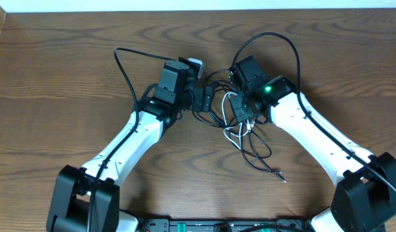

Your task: Untangle cables

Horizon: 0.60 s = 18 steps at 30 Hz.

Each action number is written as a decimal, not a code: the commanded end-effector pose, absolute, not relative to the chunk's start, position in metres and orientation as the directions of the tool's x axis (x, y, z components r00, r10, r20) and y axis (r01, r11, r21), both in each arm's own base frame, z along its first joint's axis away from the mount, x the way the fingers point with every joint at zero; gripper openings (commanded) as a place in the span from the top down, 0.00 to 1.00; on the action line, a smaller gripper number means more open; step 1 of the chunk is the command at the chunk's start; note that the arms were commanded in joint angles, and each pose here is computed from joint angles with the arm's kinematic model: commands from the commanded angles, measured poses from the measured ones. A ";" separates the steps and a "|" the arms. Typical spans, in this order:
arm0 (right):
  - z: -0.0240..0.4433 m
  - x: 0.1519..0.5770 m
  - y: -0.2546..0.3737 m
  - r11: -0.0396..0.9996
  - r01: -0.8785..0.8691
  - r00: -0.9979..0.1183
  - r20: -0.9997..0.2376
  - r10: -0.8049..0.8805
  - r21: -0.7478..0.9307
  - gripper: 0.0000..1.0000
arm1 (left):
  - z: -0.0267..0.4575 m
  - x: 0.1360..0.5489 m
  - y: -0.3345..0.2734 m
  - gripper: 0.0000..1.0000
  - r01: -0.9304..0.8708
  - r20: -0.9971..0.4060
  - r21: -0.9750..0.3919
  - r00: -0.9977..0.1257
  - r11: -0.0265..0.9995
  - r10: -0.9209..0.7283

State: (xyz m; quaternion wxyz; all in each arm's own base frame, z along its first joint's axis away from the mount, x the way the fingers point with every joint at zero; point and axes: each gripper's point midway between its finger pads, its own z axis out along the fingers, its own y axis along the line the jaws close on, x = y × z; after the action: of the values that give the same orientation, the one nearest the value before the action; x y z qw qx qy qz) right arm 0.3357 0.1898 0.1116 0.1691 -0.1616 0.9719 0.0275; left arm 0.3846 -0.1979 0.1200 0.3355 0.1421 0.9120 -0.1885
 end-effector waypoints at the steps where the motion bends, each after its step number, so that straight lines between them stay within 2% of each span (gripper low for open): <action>1: 0.115 0.334 0.198 0.945 -0.327 -0.891 -0.342 -0.298 0.029 0.99 | 0.100 0.389 -0.198 0.12 0.389 -0.648 -0.223 -0.744 0.894 0.162; 3: 0.115 0.334 0.198 0.945 -0.327 -0.891 -0.342 -0.298 0.030 0.99 | 0.087 0.389 -0.200 0.15 0.388 -0.624 -0.232 -0.763 0.892 0.170; 5: 0.115 0.334 0.198 0.945 -0.327 -0.891 -0.342 -0.298 0.030 0.99 | 0.082 0.387 -0.202 0.24 0.393 -0.614 -0.243 -0.770 0.887 0.174; 6: 0.115 0.334 0.198 0.945 -0.327 -0.891 -0.342 -0.298 0.030 0.99 | 0.078 0.387 -0.202 0.39 0.391 -0.607 -0.243 -0.775 0.888 0.175; 7: 0.115 0.334 0.198 0.945 -0.327 -0.891 -0.342 -0.298 0.030 0.99 | 0.076 0.387 -0.202 0.59 0.390 -0.603 -0.243 -0.778 0.888 0.176; 9: 0.115 0.334 0.198 0.945 -0.327 -0.891 -0.342 -0.298 0.030 0.99 | 0.075 0.386 -0.202 0.78 0.389 -0.598 -0.243 -0.781 0.889 0.178; 10: 0.115 0.334 0.198 0.945 -0.326 -0.891 -0.343 -0.297 0.029 0.99 | 0.075 0.386 -0.201 0.91 0.388 -0.597 -0.243 -0.782 0.889 0.179; 14: 0.116 0.339 0.191 0.952 -0.305 -0.896 -0.348 -0.276 0.030 0.99 | 0.076 0.380 -0.198 0.93 0.381 -0.580 -0.243 -0.794 0.892 0.181; 18: 0.125 0.355 0.158 0.989 -0.133 -0.926 -0.365 -0.099 0.068 0.99 | 0.071 0.363 -0.174 0.93 0.317 -0.491 -0.246 -0.856 0.916 0.164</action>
State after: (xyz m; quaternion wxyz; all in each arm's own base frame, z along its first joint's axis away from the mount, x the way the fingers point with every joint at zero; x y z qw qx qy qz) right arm 0.3402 0.1817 0.1113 0.1627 -0.1327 0.9767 0.0436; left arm 0.3686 -0.1911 0.0641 0.2500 0.1460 0.9422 -0.1685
